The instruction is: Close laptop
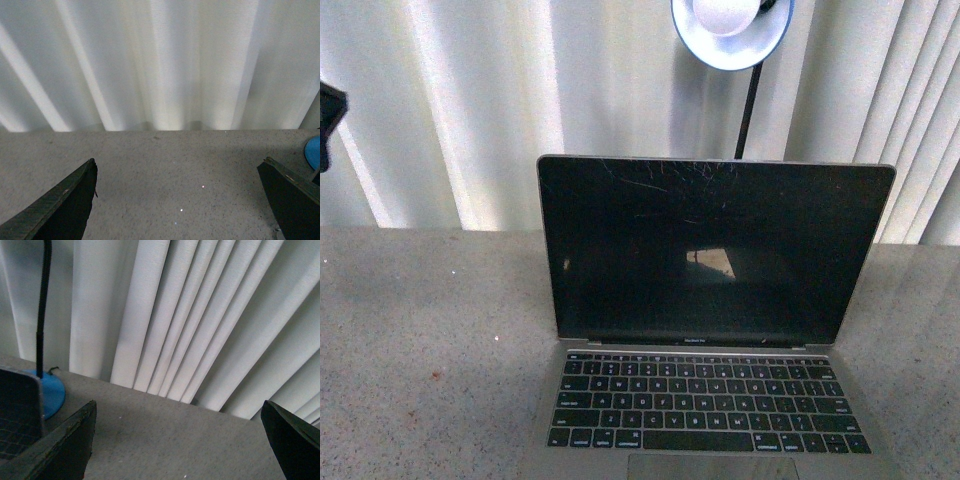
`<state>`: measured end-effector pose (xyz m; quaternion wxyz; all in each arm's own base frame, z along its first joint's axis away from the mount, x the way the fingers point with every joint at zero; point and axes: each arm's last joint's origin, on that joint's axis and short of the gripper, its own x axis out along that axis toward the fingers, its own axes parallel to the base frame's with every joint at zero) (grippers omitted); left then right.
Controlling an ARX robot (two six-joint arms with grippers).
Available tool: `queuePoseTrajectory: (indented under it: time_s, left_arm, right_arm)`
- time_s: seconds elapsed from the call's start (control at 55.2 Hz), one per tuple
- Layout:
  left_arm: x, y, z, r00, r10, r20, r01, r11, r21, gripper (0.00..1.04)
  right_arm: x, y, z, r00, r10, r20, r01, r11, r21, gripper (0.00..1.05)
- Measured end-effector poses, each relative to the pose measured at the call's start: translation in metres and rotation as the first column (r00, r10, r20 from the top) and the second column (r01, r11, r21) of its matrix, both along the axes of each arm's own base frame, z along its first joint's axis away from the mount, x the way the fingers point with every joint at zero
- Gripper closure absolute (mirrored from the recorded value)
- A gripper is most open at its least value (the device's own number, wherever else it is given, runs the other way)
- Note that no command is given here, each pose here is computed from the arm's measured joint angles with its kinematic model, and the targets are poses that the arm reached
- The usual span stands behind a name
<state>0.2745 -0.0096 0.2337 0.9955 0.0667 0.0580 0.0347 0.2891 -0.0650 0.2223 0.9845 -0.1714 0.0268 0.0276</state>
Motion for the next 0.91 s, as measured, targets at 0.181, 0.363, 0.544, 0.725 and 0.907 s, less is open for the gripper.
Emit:
queuePoseTrajectory:
  time_s: [0.181,0.363,0.544,0.725,0.907]
  left_arm:
    - [0.052,-0.007,0.014,0.992,-0.114,-0.057,0.123,0.974,0.189,0.07]
    - [0.088,-0.026,0.043,0.952,-0.285,-0.115,0.307,0.866,0.395,0.07]
    - [0.116,-0.048,0.063,0.891,-0.386,-0.238,0.449,0.681,0.579,0.07]
    - [0.139,-0.053,0.069,0.854,-0.407,-0.323,0.514,0.57,0.641,0.07]
    - [0.153,-0.055,0.077,0.813,-0.433,-0.39,0.574,0.48,0.663,0.07]
  right_arm:
    - [0.05,-0.015,0.029,0.997,0.073,-0.015,-0.074,0.984,-0.161,0.07]
    - [0.095,-0.024,0.041,0.982,0.159,-0.101,-0.184,0.92,-0.345,0.07]
    - [0.133,-0.024,0.043,0.96,0.228,-0.166,-0.28,0.838,-0.469,0.07]
    - [0.156,-0.02,0.048,0.921,0.324,-0.214,-0.388,0.768,-0.509,0.07]
    - [0.172,-0.007,0.048,0.862,0.44,-0.251,-0.502,0.678,-0.536,0.07]
